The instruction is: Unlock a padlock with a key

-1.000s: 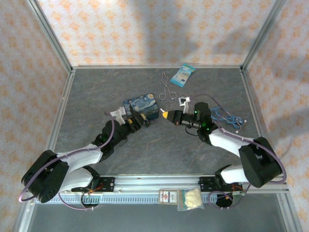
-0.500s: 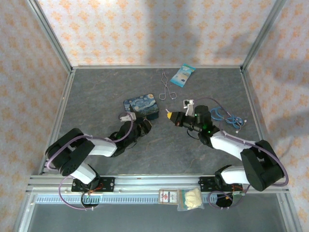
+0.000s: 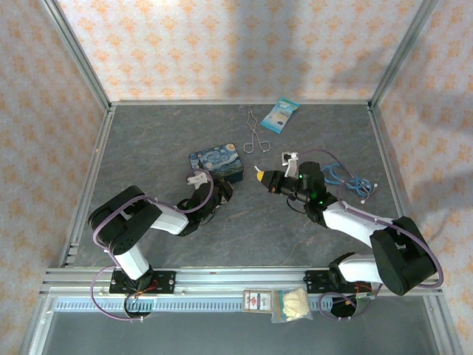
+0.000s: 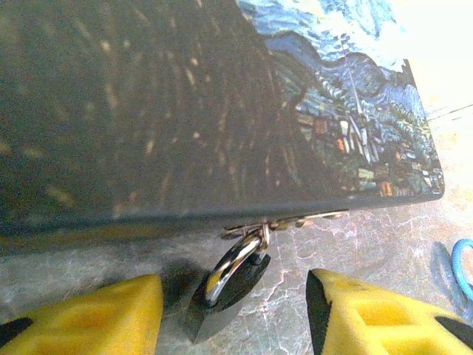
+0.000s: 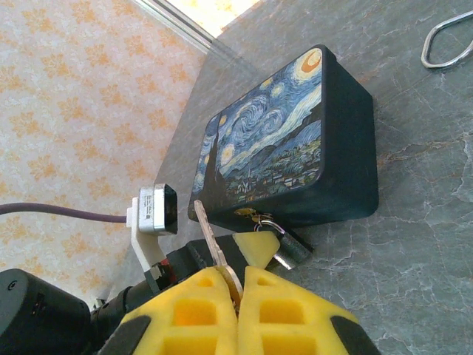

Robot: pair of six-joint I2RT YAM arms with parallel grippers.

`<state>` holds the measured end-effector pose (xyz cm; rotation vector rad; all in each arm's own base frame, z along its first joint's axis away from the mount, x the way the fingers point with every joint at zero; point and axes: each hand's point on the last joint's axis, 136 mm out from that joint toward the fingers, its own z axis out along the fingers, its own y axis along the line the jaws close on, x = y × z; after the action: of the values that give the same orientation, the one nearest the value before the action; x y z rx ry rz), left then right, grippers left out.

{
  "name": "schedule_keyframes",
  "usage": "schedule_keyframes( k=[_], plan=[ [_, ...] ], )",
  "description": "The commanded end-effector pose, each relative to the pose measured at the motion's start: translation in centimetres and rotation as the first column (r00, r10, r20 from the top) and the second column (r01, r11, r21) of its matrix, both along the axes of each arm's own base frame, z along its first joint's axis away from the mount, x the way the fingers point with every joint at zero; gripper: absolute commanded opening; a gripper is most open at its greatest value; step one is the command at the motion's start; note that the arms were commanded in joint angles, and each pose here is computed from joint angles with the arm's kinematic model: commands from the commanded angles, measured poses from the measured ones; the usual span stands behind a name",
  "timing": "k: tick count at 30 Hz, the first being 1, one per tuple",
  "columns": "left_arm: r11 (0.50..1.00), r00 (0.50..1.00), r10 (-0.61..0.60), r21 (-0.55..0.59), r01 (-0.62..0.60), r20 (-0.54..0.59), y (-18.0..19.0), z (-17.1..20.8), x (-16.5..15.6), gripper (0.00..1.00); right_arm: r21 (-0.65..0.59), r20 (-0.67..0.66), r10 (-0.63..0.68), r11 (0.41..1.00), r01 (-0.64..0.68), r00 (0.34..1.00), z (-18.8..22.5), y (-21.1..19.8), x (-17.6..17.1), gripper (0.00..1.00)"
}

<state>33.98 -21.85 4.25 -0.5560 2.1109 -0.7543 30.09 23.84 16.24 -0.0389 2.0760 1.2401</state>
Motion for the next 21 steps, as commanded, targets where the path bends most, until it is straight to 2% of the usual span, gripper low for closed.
schedule_keyframes(
  k=[1,6,14,21],
  plan=[
    [1.0,1.0,-0.008,-0.021,0.008,0.014,-1.1,-0.3,1.0,0.53,0.013,0.066,-0.005,1.0,0.004,0.998,1.4,0.2,0.4,0.0],
    [0.999,1.0,0.005,-0.032,-0.005,0.009,-1.4,-1.1,1.4,0.51,0.014,0.065,-0.003,1.0,0.002,0.998,1.4,0.2,0.4,0.0],
    [0.998,0.999,-0.004,-0.067,0.006,0.033,-1.5,-0.6,1.2,0.23,-0.001,0.038,-0.001,1.0,0.001,0.999,0.3,0.2,0.4,0.0],
    [0.992,0.999,-0.02,-0.125,0.026,0.051,-1.6,0.5,1.1,0.08,0.015,-0.006,0.006,1.0,-0.006,1.0,-1.0,0.4,0.1,0.0]
  ],
)
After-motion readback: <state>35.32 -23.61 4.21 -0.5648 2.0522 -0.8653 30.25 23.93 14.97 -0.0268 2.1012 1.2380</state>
